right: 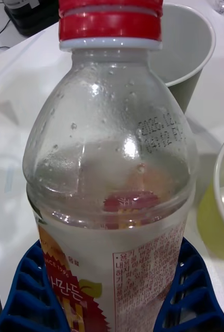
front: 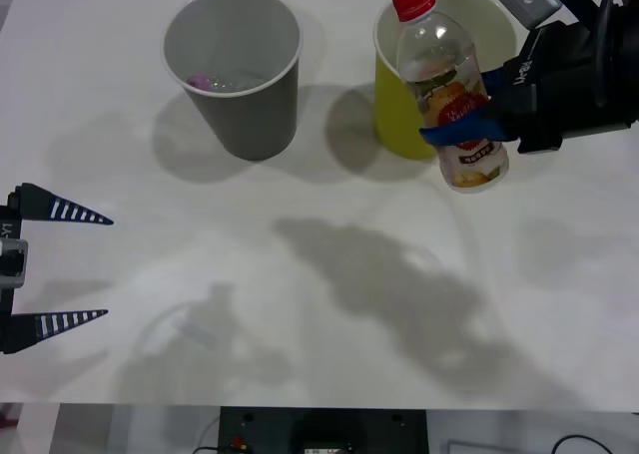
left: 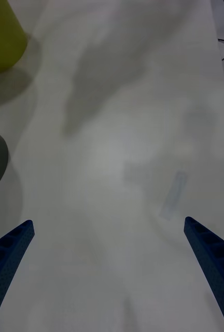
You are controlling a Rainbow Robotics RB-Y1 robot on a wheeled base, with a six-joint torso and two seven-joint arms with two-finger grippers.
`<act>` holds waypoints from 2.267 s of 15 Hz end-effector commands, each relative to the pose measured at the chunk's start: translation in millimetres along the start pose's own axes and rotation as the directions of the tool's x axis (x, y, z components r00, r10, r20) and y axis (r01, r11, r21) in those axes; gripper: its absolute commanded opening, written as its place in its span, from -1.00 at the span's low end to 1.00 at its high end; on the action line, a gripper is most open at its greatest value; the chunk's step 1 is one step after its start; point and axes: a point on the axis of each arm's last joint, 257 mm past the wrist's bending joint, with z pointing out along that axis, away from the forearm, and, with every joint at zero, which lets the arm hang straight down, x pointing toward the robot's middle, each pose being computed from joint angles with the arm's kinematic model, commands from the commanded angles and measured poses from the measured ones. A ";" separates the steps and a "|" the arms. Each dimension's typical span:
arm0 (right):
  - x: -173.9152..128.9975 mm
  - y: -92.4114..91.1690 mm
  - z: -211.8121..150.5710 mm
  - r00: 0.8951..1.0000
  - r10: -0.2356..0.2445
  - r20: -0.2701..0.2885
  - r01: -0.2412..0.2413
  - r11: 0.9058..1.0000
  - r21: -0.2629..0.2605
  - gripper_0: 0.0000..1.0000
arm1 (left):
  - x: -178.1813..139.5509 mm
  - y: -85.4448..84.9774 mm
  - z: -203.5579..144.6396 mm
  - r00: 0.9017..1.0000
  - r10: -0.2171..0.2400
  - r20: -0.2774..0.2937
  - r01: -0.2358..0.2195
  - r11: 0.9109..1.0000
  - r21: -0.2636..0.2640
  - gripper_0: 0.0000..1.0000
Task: Put the can into the green bin and the plastic bottle into the gray bin
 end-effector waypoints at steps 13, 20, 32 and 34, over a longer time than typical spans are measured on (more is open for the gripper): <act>-140.7 -58.8 95.7 0.996 -0.090 0.012 0.090 0.996 0.019 -1.00 | 0.0 0.0 0.0 1.000 0.000 0.000 0.000 1.000 0.000 1.00; -200.0 -51.4 168.1 0.982 -0.150 0.116 0.144 0.988 0.063 -1.00 | 0.0 0.0 0.0 1.000 0.000 0.000 0.000 1.000 0.000 1.00; -224.9 -31.1 220.2 0.968 -0.185 0.171 0.173 0.981 0.082 -0.02 | 0.0 0.0 0.0 1.000 0.000 0.000 0.000 1.000 0.000 1.00; -223.6 -29.7 221.0 0.970 -0.175 0.171 0.164 0.984 0.075 0.84 | 0.0 0.0 0.0 1.000 0.000 0.000 0.000 1.000 0.000 1.00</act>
